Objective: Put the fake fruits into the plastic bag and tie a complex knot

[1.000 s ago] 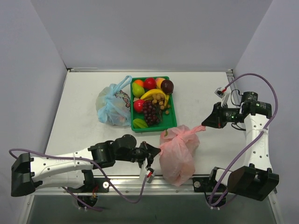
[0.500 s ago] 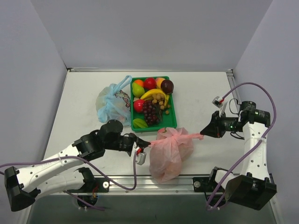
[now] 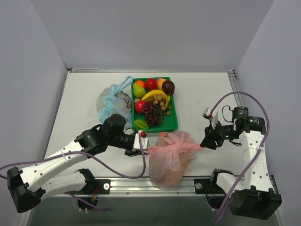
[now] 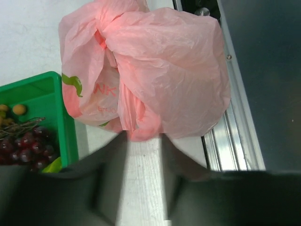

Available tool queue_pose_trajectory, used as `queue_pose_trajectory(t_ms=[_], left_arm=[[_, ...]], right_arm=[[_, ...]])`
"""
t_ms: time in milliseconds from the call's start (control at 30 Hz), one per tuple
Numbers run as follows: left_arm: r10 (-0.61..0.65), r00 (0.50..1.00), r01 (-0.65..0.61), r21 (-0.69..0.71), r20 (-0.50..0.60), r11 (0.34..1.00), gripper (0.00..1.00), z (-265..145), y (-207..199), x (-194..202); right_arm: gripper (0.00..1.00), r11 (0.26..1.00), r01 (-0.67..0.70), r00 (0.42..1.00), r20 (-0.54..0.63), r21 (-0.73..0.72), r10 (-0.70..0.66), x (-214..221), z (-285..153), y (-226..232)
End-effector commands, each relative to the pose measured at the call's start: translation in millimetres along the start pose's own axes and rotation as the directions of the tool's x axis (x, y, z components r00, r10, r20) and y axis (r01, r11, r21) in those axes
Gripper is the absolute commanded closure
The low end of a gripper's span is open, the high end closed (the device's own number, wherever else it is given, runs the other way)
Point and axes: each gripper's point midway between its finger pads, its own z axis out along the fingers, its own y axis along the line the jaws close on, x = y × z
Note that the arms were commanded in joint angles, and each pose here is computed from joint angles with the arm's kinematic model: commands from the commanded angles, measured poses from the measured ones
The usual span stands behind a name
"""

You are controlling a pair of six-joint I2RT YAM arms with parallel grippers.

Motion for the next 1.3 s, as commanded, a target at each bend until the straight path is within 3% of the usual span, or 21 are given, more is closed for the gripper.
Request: queue_pose_trajectory(t_ms=[0,33,133,433,667,833,1000,1167,1267], left_arm=[[-0.100,0.994,0.099,0.025,0.032,0.995,0.43,-15.1,-6.5,-25.5],[-0.098,0.995,0.098,0.015,0.035,0.995,0.40,-18.8,-4.2,-28.0],[-0.088,0.996,0.088,0.004,0.031,0.996,0.34,-28.8,-1.8,-33.4],[-0.151,0.988,0.151,-0.011,-0.042,0.988,0.32,-33.9,4.3,-17.7],[-0.327,0.944,0.327,-0.009,-0.033,0.945,0.27,-33.1,16.9,-9.9],[-0.462,0.885,0.462,-0.007,-0.055,0.887,0.27,-26.1,23.7,2.9],[-0.640,0.768,0.641,0.009,-0.032,0.768,0.24,-21.3,34.1,8.5],[-0.760,0.649,0.760,0.064,-0.033,0.647,0.20,-9.3,28.6,7.1],[-0.785,0.617,0.787,0.067,-0.057,0.613,0.23,0.7,25.5,12.8]], right_arm=[[0.62,0.989,0.134,0.989,-0.075,0.062,-0.129,-7.5,-19.5,-3.1],[0.47,0.989,0.135,0.988,-0.082,0.059,-0.130,-7.6,-22.6,0.2],[0.35,0.973,0.211,0.974,-0.109,0.096,-0.200,-15.3,-36.4,0.6],[0.18,0.890,0.456,0.852,-0.278,-0.019,-0.443,-12.1,-33.4,11.5],[0.16,0.815,0.579,0.756,-0.358,-0.025,-0.548,-26.7,-10.2,-2.8],[0.26,0.800,0.590,0.712,-0.398,-0.106,-0.578,-21.0,4.1,-0.5],[0.30,0.793,0.585,0.683,-0.426,-0.168,-0.594,-6.8,16.1,3.5],[0.55,0.789,0.580,0.661,-0.449,-0.203,-0.601,14.0,27.8,3.5],[0.70,0.788,0.582,0.665,-0.442,-0.198,-0.602,20.7,32.5,4.6]])
